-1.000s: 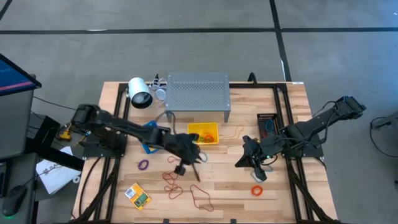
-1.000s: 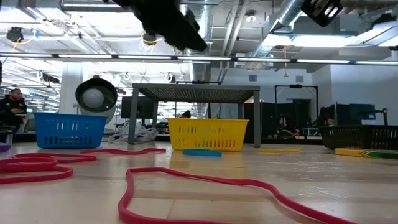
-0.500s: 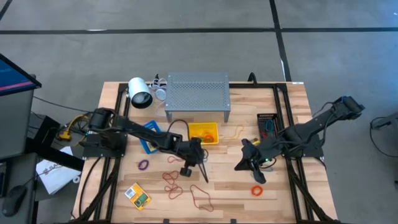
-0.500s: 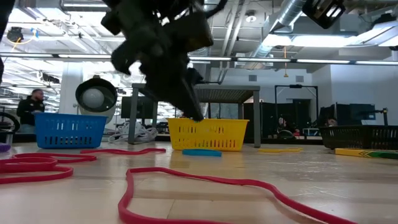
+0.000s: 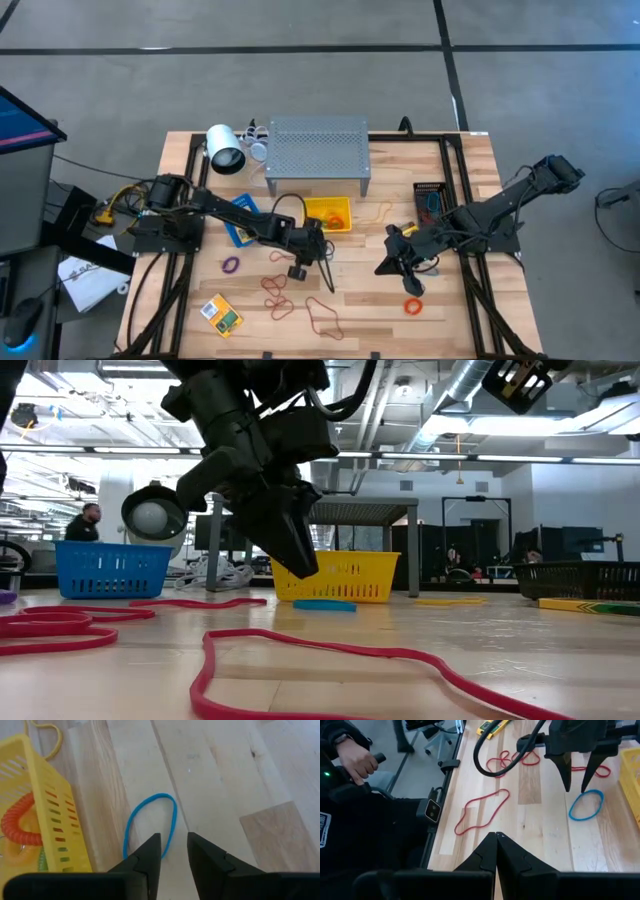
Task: Pick & Place Office Desk Supplies
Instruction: Put the blue rubber band into the black bin
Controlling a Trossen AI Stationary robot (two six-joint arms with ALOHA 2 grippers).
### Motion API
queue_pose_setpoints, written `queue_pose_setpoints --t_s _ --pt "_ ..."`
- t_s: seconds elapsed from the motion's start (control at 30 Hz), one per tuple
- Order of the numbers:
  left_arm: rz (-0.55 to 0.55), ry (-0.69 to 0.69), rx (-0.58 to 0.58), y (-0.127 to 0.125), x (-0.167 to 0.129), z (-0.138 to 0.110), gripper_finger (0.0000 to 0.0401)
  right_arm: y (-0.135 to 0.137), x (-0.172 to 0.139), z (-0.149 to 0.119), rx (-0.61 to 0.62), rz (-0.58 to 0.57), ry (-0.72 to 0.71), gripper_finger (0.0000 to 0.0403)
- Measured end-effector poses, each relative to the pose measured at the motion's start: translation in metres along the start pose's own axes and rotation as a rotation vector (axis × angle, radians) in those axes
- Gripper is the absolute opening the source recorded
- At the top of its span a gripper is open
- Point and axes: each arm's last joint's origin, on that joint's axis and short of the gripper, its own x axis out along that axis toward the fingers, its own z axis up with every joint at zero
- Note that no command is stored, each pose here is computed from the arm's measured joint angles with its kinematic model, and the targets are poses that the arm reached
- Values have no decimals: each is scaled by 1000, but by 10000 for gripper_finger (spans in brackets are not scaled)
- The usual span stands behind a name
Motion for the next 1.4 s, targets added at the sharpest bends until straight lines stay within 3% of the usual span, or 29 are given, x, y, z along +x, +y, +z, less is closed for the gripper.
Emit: queue_pose_setpoints --t_s 0.33,0.87,1.07,1.23,1.4 --pt "-1 23 0 1 8 -4 122 0 0 0 0 0 1 1" --pt "-15 34 13 -3 34 -10 113 0 0 0 0 2 -2 1" --pt "-35 25 11 -4 33 -9 82 0 0 0 0 1 -2 1" --pt "-80 15 10 -5 33 -9 15 0 0 0 0 1 -2 1" --pt "-86 10 -7 -7 34 -9 2 0 0 0 0 1 -2 1"
